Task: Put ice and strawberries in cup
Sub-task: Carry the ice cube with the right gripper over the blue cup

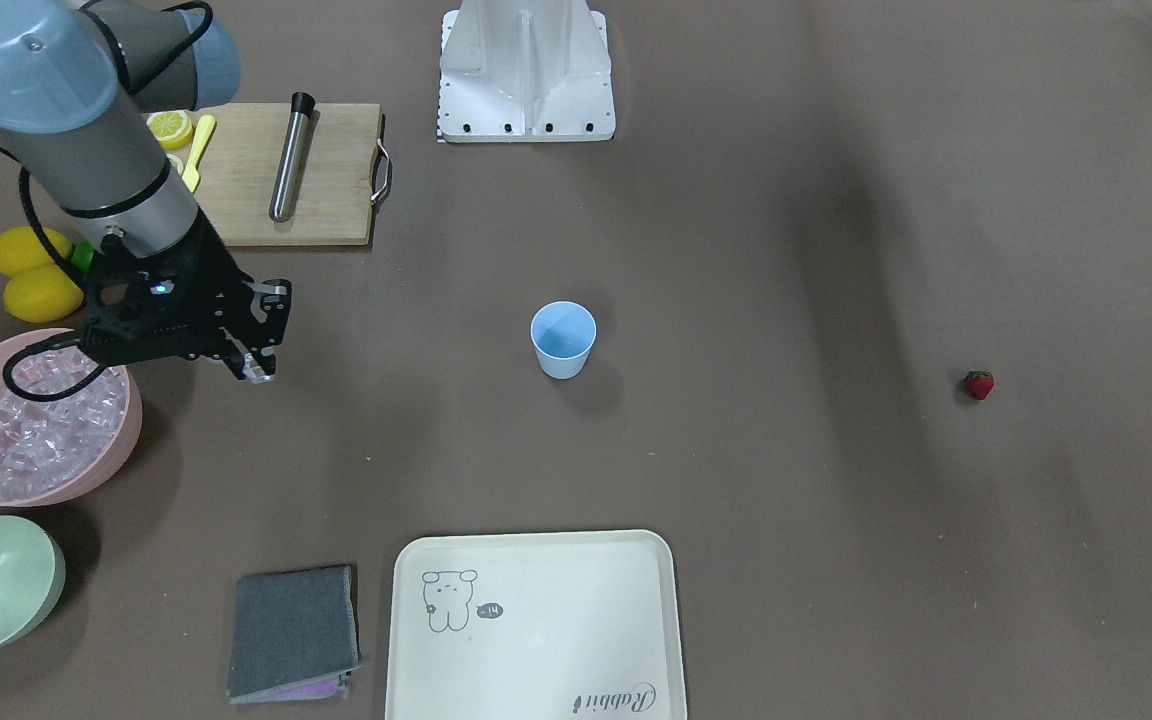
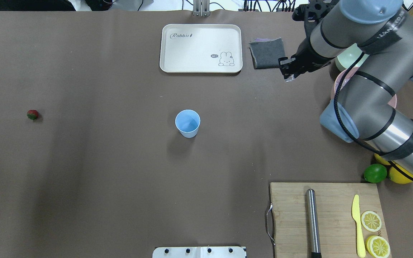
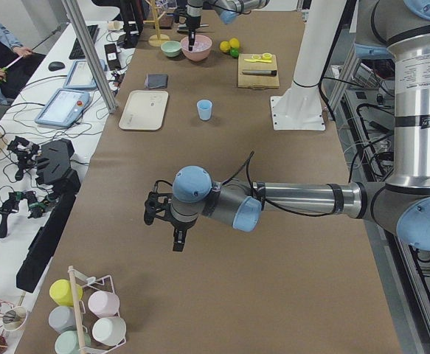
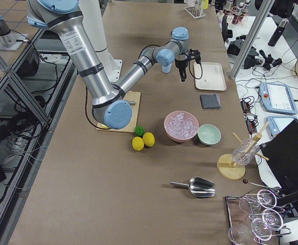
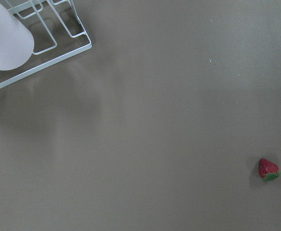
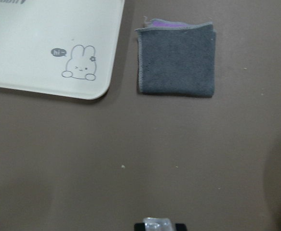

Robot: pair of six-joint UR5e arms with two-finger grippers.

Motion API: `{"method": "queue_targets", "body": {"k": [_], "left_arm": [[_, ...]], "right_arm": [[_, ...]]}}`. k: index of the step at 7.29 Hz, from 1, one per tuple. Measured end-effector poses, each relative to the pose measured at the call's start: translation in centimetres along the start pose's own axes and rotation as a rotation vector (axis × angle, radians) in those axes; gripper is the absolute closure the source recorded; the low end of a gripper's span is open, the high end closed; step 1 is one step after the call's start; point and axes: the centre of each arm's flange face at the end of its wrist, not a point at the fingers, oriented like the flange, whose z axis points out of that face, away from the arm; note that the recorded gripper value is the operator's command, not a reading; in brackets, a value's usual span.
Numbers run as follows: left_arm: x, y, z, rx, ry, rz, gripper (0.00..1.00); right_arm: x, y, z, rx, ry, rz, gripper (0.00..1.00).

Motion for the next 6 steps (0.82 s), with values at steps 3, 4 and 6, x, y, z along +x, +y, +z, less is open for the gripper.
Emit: {"method": "queue_targets", "body": {"k": [3,4,6], "left_arm": [[0.3,0.6,0.9,-0.005,0.008,0.008,0.02],[0.8,0.4,1.3,-0.014,0.010,0.012,0.02],[1.5,0.1,2.0,-0.024,0.013,0.018,0.02]], "right_arm": [[-11.2,2.3,0.9,0.006,-0.063,-0.109,0.88],[-15.0,3.7,1.9,0.003,-0.075,-0.149,0.88],[-21.0,5.5,3.6,-0.021,-0.094,-0.198,0.94]]}}
